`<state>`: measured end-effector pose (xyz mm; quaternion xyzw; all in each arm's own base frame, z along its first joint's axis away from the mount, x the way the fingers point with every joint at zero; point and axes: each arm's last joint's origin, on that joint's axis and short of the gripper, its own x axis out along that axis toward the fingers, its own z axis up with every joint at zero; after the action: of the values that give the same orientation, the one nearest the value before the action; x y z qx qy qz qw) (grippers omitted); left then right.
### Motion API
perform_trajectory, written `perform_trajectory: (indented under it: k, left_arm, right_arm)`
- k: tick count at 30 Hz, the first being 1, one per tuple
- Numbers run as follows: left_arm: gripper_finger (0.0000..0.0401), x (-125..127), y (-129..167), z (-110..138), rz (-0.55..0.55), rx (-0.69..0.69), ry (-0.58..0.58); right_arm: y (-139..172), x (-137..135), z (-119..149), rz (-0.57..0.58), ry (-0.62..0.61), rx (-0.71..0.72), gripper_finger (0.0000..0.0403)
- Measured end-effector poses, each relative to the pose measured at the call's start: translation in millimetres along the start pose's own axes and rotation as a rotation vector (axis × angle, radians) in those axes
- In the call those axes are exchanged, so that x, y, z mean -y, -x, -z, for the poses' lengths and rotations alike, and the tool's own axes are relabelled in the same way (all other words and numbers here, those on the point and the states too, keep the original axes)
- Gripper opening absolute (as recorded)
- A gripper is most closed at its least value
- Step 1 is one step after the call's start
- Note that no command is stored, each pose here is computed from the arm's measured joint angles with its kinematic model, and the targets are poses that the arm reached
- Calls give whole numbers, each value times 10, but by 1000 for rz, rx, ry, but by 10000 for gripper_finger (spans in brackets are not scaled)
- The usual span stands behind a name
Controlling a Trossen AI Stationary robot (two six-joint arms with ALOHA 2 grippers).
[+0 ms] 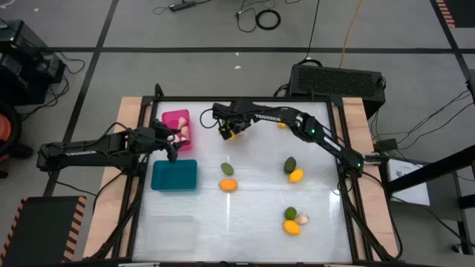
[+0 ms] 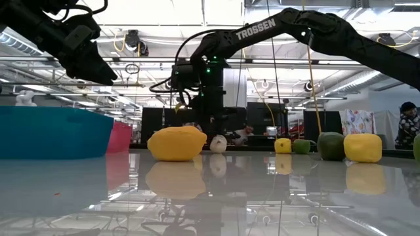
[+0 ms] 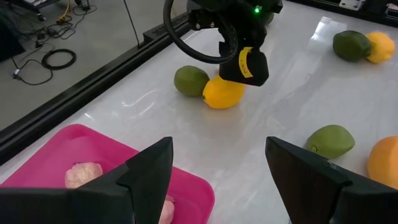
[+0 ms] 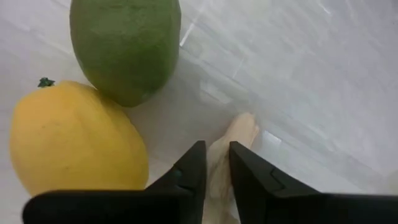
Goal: Sort produce into baskets
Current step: Put the white garlic into the pink bin
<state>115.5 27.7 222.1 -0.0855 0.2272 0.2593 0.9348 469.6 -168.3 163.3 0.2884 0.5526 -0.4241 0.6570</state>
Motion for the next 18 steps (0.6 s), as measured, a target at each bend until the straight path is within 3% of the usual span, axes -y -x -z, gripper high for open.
perform_trajectory:
  k: [18]
  left_arm:
    - [263,-3,1,6,-5,-6,-2]
  right_arm:
    - [68,30,-24,-5,4,-12,56]
